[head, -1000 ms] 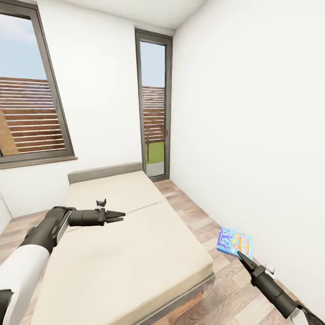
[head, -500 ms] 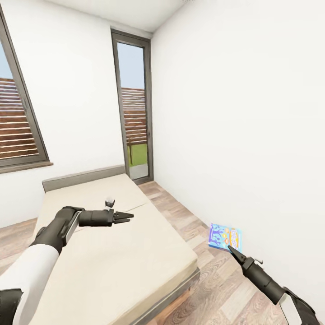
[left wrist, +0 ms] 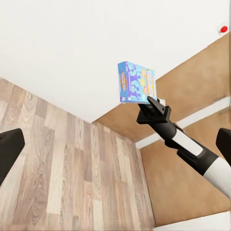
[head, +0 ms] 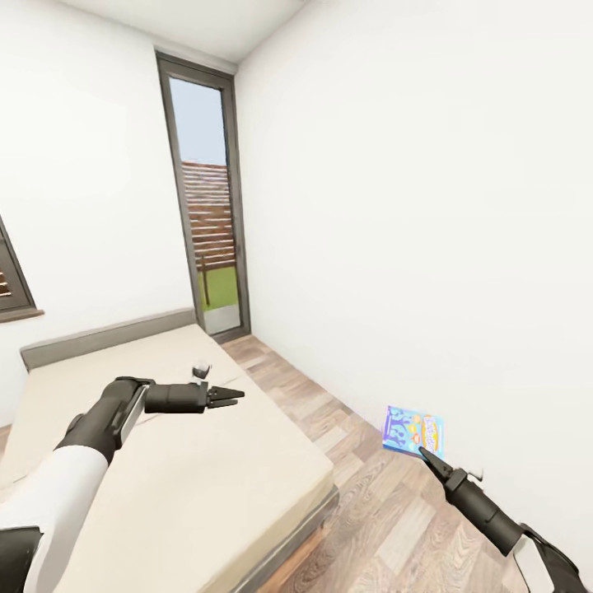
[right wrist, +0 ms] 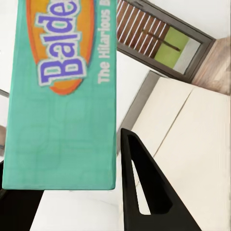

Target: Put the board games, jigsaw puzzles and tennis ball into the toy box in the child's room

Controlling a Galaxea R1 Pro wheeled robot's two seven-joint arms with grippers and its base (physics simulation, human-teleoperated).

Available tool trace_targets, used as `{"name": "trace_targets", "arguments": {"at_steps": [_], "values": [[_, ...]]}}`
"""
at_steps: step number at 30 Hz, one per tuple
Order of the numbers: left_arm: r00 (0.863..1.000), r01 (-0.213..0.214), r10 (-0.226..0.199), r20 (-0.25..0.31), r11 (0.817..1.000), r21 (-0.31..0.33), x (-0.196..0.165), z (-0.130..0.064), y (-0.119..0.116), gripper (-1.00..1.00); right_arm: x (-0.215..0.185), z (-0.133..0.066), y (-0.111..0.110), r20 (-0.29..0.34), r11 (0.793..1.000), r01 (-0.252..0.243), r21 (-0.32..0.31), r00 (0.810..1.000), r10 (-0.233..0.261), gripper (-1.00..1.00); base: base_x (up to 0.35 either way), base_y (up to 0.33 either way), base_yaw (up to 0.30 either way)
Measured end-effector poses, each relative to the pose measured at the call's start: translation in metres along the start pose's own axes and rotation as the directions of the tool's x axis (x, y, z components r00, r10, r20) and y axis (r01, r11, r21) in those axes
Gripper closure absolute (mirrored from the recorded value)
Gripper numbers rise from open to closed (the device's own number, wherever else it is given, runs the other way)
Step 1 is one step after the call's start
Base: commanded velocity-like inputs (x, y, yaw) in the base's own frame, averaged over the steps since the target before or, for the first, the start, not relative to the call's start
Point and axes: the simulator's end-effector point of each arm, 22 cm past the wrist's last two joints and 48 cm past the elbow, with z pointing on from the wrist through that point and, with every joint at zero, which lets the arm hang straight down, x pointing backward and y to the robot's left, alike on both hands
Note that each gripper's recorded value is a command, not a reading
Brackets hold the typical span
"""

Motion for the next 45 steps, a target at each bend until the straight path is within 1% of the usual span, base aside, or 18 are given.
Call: {"name": "trace_targets", "arguments": {"at_steps": [4, 13, 29, 45], "values": [[1.000, -0.002, 0.002, 0.002, 1.000, 0.003, -0.001, -0.001, -0.002, -1.00, -0.001, 0.000, 0.001, 0.001, 1.000, 0.000, -0.001, 1.000, 0.000, 1.00, 0.000, 0.000, -0.162], [1.000, -0.001, 0.001, 0.002, 1.000, 0.004, -0.001, -0.001, -0.002, -1.00, -0.001, 0.000, 0.000, 0.001, 1.000, -0.004, 0.002, 1.000, 0.004, 1.00, 0.000, 0.000, -0.015], [1.000, 0.017, -0.017, -0.006, 1.000, 0.006, 0.004, 0.003, 0.008, -1.00, 0.004, -0.001, -0.011, -0.006, 1.000, -0.021, 0.022, 1.000, 0.021, 1.00, 0.000, 0.000, -0.005], [1.000, 0.017, -0.017, -0.007, 1.000, 0.002, 0.004, 0.001, 0.009, -1.00, 0.004, -0.002, -0.010, -0.004, 1.000, -0.019, 0.017, 1.000, 0.019, 1.00, 0.000, 0.000, -0.258]]}}
